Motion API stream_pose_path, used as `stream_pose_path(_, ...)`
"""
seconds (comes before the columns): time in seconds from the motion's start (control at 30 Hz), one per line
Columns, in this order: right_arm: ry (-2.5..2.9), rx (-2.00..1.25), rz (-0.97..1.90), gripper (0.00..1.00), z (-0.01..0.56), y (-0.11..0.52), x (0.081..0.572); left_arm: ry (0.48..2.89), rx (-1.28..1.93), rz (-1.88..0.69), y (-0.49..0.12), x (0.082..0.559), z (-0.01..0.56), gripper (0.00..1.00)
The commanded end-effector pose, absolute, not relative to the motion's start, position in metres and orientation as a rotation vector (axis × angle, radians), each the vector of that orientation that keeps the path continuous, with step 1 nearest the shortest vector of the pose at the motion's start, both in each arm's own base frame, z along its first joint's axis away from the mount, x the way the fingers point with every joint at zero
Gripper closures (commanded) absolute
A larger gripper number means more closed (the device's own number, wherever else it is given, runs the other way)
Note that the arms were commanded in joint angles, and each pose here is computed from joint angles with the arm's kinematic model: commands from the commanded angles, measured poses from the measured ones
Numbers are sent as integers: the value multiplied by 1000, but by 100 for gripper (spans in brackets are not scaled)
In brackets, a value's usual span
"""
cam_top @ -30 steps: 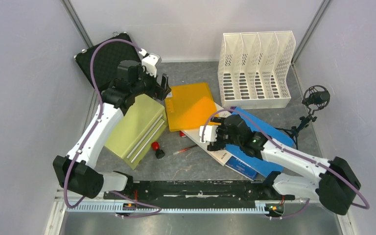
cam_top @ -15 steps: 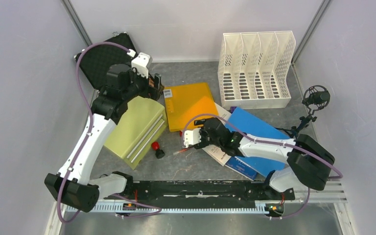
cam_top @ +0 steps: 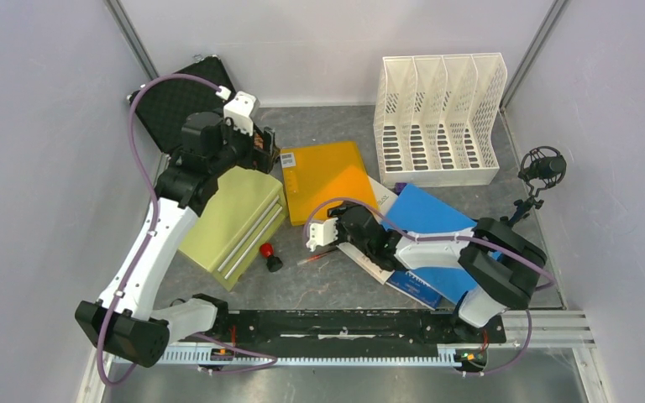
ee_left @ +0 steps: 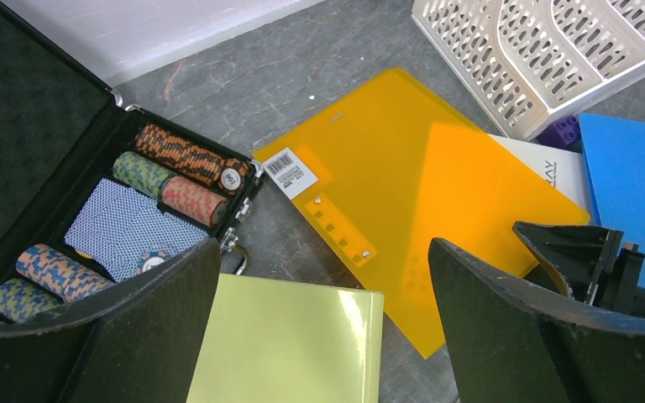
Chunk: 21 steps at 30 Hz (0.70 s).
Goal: Organize the desk
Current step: Pick up the folder from the center of the board.
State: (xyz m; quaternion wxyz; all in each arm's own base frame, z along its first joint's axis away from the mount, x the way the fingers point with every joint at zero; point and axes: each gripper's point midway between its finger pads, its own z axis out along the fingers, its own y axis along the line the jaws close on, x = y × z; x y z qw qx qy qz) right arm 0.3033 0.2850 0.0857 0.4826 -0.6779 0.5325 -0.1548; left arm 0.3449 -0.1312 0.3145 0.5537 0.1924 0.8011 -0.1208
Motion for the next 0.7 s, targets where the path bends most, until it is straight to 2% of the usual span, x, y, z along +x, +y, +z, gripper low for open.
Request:
stream_pose_path(0.0,1267,-1586,-414,46,88,290,311,1853,416,-298,-130,344,325,0)
stream_pose_path(0.07,1269,-1588,-420,52,83,290,312,1851,415,-300,-130,344,324,0)
stream_pose_path(0.17,1276,-1574,-445,68,84,290,315,1855,415,-303,-130,345,323,0)
stream_pose_path(0.3,1299,-1506,-465,99,106,288,321,1850,416,-304,-131,345,325,0)
stream_pose_path(0.67,1345,-1152,-467,100,221,276,338,1857,362,-350,-137,354,335,0)
